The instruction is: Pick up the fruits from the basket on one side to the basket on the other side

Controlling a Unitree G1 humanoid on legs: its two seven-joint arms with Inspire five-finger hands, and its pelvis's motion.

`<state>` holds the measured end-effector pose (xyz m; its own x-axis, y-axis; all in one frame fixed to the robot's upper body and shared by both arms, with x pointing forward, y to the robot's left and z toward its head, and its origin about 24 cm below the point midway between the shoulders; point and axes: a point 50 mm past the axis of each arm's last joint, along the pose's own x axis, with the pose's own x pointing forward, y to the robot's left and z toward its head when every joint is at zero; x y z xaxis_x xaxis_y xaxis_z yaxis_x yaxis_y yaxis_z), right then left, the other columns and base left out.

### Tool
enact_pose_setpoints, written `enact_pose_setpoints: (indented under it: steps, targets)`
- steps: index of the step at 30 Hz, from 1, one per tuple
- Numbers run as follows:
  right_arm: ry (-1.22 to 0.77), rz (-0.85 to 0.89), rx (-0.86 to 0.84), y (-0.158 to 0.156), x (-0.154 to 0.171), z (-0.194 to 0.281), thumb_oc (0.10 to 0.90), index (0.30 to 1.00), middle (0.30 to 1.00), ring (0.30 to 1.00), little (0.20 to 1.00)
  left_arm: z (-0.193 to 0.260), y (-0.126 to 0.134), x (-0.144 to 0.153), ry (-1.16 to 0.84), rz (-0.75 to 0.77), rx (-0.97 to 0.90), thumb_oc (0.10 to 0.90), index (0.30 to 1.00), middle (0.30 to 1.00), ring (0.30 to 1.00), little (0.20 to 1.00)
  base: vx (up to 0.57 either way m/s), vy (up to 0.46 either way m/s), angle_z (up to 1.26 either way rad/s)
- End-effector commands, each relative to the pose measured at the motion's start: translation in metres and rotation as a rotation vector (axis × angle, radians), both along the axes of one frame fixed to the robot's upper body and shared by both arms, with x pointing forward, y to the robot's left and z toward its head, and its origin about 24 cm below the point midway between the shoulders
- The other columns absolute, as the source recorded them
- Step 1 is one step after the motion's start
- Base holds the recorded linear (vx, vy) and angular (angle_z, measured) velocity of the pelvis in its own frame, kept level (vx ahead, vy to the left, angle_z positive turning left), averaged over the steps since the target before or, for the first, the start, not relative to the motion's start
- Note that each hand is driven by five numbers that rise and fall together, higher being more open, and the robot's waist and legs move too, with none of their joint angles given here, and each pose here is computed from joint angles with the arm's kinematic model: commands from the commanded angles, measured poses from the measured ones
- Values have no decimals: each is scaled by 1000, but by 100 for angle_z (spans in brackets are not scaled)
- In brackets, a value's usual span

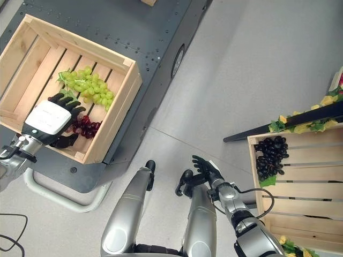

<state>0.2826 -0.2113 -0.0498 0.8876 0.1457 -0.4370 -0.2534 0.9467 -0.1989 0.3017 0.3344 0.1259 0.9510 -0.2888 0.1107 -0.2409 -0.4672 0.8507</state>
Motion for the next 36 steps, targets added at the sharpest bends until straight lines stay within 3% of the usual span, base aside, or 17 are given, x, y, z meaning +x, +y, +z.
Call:
enact_pose_setpoints:
  steps: [1, 11, 17, 32, 33, 34, 35, 36]
  targets:
    - [-71, -59, 38, -23, -7, 7, 800, 900, 900, 900, 900, 48, 15, -2, -106, 28, 7, 800, 900, 900, 900, 900, 0, 0, 0]
    - [-85, -90, 55, -27, -7, 9, 800, 900, 900, 900, 900, 64, 9, 2, -49, 18, 28, 800, 900, 900, 900, 900, 0, -2, 1]
    - [-106, -96, 74, -28, -5, 12, 800, 900, 900, 900, 900, 76, 10, 10, -96, 93, 53, 800, 900, 900, 900, 900, -14, 10, 2]
    - [-150, -84, 87, -29, 2, 23, 800, 900, 900, 900, 900, 88, 13, 28, 12, 323, 6, 800, 900, 900, 900, 900, -17, 12, 3]
    - [-160, -78, 88, -29, 4, 26, 800, 900, 900, 900, 900, 88, 17, 28, 27, 363, 0, 772, 858, 858, 858, 858, 0, 0, 0]
    - [-163, -77, 88, -29, 4, 27, 800, 900, 900, 900, 900, 88, 18, 28, 31, 374, 0, 582, 573, 573, 573, 573, -21, 15, -4]
    - [-171, -75, 91, -29, 7, 30, 800, 900, 900, 900, 900, 89, 21, 28, 29, 396, -6, 449, 373, 373, 373, 373, -14, -2, -7]
    - [-179, -75, 95, -28, 8, 31, 800, 900, 900, 900, 900, 89, 23, 28, 23, 409, -25, 400, 300, 300, 300, 300, -13, -12, -7]
